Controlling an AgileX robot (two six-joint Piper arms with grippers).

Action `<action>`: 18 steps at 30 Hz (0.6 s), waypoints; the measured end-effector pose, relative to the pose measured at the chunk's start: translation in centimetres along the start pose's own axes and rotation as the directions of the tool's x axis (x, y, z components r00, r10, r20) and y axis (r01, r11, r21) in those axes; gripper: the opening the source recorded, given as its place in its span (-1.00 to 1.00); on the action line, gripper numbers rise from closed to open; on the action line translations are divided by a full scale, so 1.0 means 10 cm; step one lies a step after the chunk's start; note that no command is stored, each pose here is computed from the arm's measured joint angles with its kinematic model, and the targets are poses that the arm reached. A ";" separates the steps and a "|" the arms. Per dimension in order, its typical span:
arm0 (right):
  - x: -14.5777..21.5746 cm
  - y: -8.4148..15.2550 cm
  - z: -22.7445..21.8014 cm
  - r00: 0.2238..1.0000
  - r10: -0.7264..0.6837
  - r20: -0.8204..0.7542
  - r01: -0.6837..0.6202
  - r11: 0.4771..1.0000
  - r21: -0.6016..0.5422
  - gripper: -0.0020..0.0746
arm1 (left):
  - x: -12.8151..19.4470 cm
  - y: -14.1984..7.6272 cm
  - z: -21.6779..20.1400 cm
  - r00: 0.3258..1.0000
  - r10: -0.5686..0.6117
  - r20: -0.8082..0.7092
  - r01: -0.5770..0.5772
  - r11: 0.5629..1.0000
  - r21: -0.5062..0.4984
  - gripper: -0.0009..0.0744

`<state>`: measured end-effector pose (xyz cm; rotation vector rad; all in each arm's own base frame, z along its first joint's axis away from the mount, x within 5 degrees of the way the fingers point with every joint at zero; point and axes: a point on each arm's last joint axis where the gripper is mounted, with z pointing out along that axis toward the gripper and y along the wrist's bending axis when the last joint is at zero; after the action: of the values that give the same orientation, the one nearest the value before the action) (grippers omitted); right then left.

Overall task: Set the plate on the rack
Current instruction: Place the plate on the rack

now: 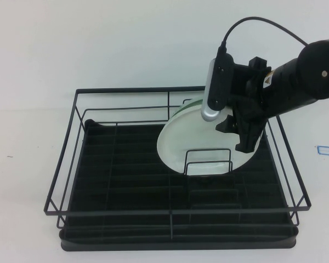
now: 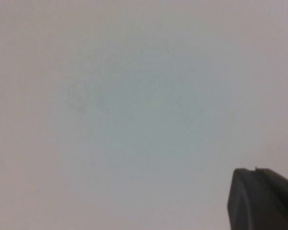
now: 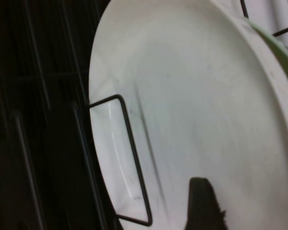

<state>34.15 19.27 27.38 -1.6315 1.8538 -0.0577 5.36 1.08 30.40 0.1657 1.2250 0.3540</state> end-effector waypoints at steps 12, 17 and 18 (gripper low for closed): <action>-0.05 -0.03 -0.27 0.999 0.031 0.023 -0.031 0.999 0.043 0.20 | 0.00 0.00 0.00 1.000 -0.002 -0.001 0.002 1.000 0.002 -0.98; -0.04 0.00 -0.36 0.998 0.057 0.001 -0.057 0.998 0.013 0.20 | 0.00 -0.01 0.00 1.000 -0.002 -0.002 0.002 1.000 0.009 -0.98; -0.04 0.01 -0.39 0.998 0.068 0.000 -0.068 0.998 0.010 0.20 | 0.00 -0.01 0.00 1.000 -0.002 -0.003 0.002 1.000 0.011 -0.98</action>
<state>32.16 18.14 30.62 -1.5609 1.9045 -0.0375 5.38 0.99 30.34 0.1737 1.2300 0.3463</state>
